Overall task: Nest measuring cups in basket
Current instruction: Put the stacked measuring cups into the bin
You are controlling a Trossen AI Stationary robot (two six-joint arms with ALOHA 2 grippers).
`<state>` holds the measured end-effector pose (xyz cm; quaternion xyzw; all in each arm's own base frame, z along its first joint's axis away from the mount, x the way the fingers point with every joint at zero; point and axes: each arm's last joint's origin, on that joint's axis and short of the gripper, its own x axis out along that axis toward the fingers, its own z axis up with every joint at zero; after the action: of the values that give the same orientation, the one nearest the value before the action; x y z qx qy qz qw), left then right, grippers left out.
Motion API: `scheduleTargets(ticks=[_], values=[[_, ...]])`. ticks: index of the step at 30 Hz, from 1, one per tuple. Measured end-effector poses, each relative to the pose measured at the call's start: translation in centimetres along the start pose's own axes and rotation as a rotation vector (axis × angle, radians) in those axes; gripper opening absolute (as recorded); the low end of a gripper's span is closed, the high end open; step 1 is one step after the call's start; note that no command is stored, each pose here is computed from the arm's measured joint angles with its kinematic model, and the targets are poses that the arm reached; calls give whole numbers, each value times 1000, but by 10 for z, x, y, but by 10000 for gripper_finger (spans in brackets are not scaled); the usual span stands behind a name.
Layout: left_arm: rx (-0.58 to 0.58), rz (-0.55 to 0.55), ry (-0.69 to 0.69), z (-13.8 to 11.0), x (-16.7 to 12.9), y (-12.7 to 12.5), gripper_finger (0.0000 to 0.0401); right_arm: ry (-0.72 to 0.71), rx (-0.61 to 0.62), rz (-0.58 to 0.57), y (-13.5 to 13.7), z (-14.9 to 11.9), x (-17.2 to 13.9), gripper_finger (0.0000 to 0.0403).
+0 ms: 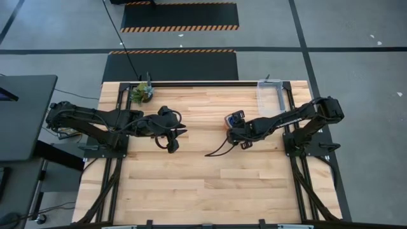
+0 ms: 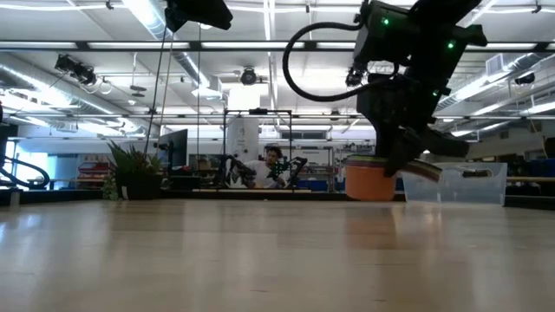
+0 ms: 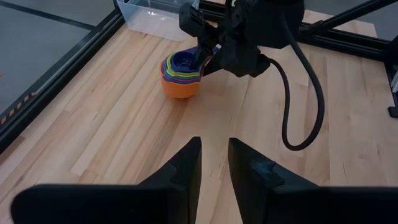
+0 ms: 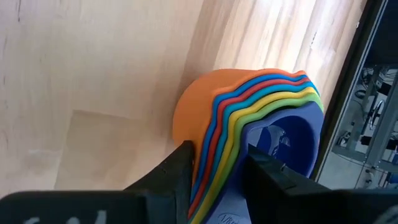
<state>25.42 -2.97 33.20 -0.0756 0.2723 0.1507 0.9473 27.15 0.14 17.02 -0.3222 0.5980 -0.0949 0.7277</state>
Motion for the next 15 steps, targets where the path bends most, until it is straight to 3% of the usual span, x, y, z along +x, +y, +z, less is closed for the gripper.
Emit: scheduleTargets(ticks=[15], values=[[0,0,0,0,0,0,87,33,62,1,-15,7,-16,122]])
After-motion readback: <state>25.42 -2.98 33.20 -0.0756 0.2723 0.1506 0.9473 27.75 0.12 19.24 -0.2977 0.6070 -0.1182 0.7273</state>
